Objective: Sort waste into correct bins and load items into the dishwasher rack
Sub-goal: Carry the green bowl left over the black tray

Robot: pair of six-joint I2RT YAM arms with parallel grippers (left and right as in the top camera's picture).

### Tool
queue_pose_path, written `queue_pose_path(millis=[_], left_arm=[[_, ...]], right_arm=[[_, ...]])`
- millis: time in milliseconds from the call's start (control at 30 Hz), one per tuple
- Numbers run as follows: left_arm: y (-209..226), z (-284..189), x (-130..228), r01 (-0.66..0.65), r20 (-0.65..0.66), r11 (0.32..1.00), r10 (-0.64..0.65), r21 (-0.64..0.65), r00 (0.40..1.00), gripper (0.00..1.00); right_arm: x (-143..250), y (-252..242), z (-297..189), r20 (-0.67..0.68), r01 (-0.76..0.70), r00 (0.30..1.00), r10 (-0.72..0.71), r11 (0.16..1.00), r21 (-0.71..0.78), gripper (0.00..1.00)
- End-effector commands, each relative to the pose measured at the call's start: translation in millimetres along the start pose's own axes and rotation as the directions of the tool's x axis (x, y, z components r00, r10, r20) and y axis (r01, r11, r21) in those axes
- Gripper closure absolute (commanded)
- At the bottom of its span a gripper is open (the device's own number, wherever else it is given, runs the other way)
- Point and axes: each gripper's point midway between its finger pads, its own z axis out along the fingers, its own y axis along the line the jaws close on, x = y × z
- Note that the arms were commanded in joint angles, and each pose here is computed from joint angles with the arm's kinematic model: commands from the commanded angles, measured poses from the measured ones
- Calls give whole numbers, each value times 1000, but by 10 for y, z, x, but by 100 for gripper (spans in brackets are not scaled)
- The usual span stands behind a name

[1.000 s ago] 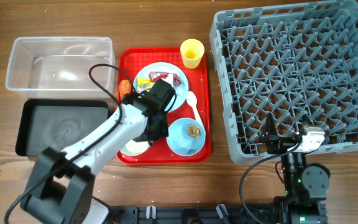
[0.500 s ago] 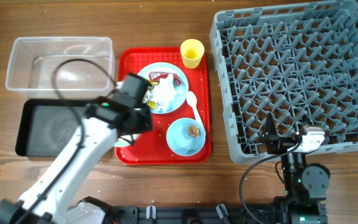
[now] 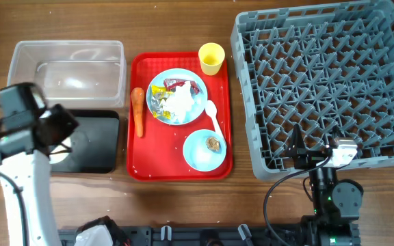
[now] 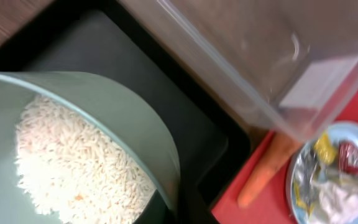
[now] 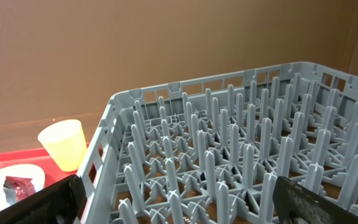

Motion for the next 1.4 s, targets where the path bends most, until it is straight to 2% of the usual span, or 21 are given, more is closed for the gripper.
queue_pose_path(millis=[0, 67, 200, 333, 467, 733, 900, 1000, 1100, 1233, 1333, 1367], left_arm=[[26, -89, -196, 12, 33, 993, -16, 118, 999, 96], [20, -97, -275, 15, 37, 978, -23, 206, 999, 96], [-59, -106, -357, -21, 57, 956, 4, 293, 998, 96], [-38, -99, -391, -48, 80, 959, 27, 278, 996, 96], [119, -7, -341, -38, 70, 980, 25, 196, 997, 96], [215, 282, -86, -3, -13, 983, 5, 185, 1000, 96], [138, 368, -54, -66, -5, 968, 69, 244, 998, 96], [-31, 341, 32, -187, 16, 917, 194, 353, 981, 96], [-180, 277, 68, -221, 34, 870, 230, 441, 973, 96], [-150, 224, 158, -186, -3, 856, 214, 483, 977, 96], [-112, -4, 75, -140, 47, 772, 142, 620, 989, 96], [-44, -43, 49, -110, 47, 768, 104, 631, 993, 96]], right_arm=[[-8, 27, -4, 7, -9, 1000, 9, 1000, -14, 0], [-8, 27, -4, 7, -9, 1000, 9, 1000, -14, 0], [-8, 27, -4, 7, -9, 1000, 9, 1000, -14, 0], [-8, 27, -4, 7, -9, 1000, 9, 1000, -14, 0], [-8, 27, -4, 7, -9, 1000, 9, 1000, -14, 0], [-7, 26, -4, 6, -9, 1000, 9, 1000, -14, 0], [-8, 27, -4, 7, -9, 1000, 9, 1000, -14, 0], [-8, 27, -4, 7, -9, 1000, 9, 1000, -14, 0], [-8, 27, -4, 7, -9, 1000, 9, 1000, -14, 0], [-8, 27, -4, 7, -9, 1000, 9, 1000, -14, 0], [-8, 27, -4, 7, -9, 1000, 9, 1000, -14, 0], [-8, 27, -4, 7, -9, 1000, 9, 1000, -14, 0]])
